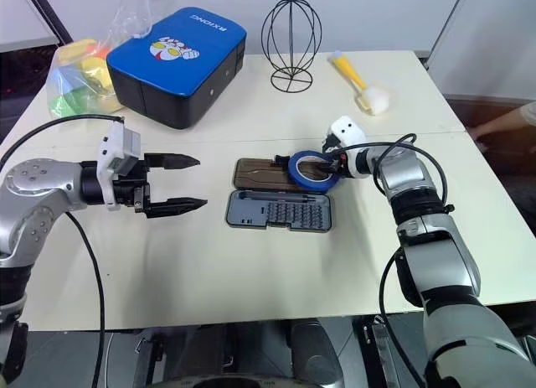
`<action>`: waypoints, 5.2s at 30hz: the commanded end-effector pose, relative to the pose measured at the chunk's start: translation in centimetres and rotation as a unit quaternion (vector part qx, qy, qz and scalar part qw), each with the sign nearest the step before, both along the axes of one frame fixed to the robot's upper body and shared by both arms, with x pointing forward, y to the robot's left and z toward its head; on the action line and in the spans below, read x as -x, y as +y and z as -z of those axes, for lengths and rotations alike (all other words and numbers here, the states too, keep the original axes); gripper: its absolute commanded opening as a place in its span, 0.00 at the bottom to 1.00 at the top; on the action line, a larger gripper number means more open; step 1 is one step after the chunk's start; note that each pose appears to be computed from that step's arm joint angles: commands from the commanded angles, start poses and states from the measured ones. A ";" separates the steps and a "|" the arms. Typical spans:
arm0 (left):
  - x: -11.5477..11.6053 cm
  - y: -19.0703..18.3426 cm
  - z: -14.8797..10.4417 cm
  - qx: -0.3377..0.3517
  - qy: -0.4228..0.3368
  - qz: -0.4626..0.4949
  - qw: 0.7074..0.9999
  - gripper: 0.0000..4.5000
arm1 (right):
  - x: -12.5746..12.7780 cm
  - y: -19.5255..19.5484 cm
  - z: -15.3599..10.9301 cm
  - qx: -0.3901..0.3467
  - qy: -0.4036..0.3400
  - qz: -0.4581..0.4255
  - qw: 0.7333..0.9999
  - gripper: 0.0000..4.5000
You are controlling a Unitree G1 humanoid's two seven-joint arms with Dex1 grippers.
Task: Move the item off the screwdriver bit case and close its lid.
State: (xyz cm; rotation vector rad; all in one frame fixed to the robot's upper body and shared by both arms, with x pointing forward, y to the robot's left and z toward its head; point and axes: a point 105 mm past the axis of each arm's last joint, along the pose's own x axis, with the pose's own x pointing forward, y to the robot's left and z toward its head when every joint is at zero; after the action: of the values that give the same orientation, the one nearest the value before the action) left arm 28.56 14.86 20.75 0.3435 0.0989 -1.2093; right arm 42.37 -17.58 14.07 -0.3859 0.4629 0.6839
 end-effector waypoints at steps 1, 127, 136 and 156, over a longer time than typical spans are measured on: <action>-0.1 0.2 -1.1 -0.005 -0.027 0.001 1.000 1.00 | -0.1 0.2 -3.5 -0.016 -0.038 -0.011 0.999 0.51; -2.1 0.0 -2.5 -0.015 -0.071 -0.001 0.997 1.00 | -1.4 -0.7 4.1 0.103 0.041 0.016 0.994 0.01; -2.1 -0.1 -2.5 -0.014 -0.072 0.004 0.997 1.00 | -2.1 0.0 1.6 0.075 0.027 0.014 0.997 0.51; -1.1 1.0 -2.5 -0.023 -0.074 -0.020 0.997 1.00 | -3.4 0.3 -2.4 0.047 -0.012 0.040 0.998 0.51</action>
State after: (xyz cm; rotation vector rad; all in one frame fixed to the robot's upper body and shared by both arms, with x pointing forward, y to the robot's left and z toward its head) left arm 30.10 15.52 22.04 0.4483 0.0458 -1.1546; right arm 45.19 -17.93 14.29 -0.4817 0.5493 0.5797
